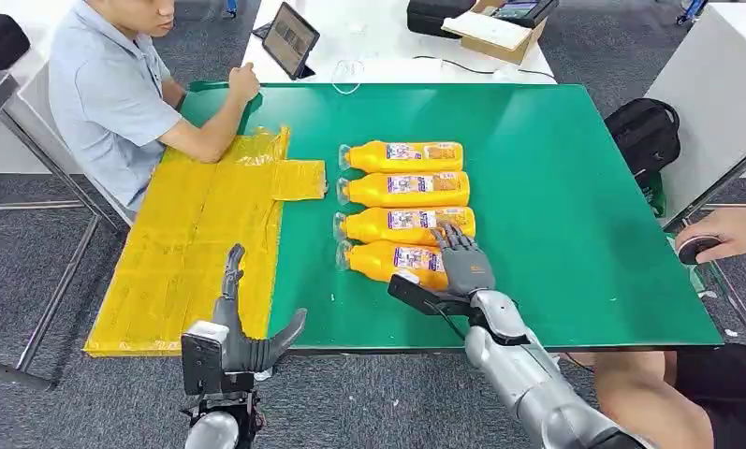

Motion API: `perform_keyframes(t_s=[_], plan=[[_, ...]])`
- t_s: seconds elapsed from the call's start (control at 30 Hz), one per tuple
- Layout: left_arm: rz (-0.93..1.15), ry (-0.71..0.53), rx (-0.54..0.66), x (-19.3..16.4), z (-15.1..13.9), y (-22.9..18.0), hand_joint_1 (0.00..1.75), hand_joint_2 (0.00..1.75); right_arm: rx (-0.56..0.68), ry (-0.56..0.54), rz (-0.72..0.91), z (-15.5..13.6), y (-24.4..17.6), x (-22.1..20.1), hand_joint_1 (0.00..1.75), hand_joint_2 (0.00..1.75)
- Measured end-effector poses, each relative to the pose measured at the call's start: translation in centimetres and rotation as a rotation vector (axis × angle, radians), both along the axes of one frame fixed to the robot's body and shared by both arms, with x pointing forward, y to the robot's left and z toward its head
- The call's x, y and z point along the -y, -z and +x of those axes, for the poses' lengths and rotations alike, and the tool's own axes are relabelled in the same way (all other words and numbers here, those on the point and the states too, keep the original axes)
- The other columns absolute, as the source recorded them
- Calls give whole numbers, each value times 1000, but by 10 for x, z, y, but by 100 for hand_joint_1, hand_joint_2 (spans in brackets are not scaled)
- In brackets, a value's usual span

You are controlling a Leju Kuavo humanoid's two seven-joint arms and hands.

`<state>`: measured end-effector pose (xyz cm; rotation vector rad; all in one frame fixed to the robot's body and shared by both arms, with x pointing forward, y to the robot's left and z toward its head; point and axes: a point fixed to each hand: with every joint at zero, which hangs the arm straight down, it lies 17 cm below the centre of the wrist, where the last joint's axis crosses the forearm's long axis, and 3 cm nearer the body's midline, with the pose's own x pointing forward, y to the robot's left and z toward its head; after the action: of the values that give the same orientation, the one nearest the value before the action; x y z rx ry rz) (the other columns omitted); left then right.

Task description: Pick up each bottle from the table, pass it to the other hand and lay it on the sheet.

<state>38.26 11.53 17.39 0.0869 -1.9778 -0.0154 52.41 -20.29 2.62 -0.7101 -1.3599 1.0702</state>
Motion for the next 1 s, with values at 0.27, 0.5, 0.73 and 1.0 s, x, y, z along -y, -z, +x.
perform_keyframes(t_s=[0.27,0.5,0.73,1.0], plan=[[1,8,-1,2,0,0,0,175,-37,-24,4,3,5,-5,134,175],[3,11,1,2,1,-1,0,175,-36,-60,22,-1,7,-14,154,175],[10,11,-2,2,-1,2,0,175,-20,-85,59,-9,10,-20,148,175],[11,8,-11,2,-4,5,0,175,-15,-92,75,-15,12,-24,140,175]])
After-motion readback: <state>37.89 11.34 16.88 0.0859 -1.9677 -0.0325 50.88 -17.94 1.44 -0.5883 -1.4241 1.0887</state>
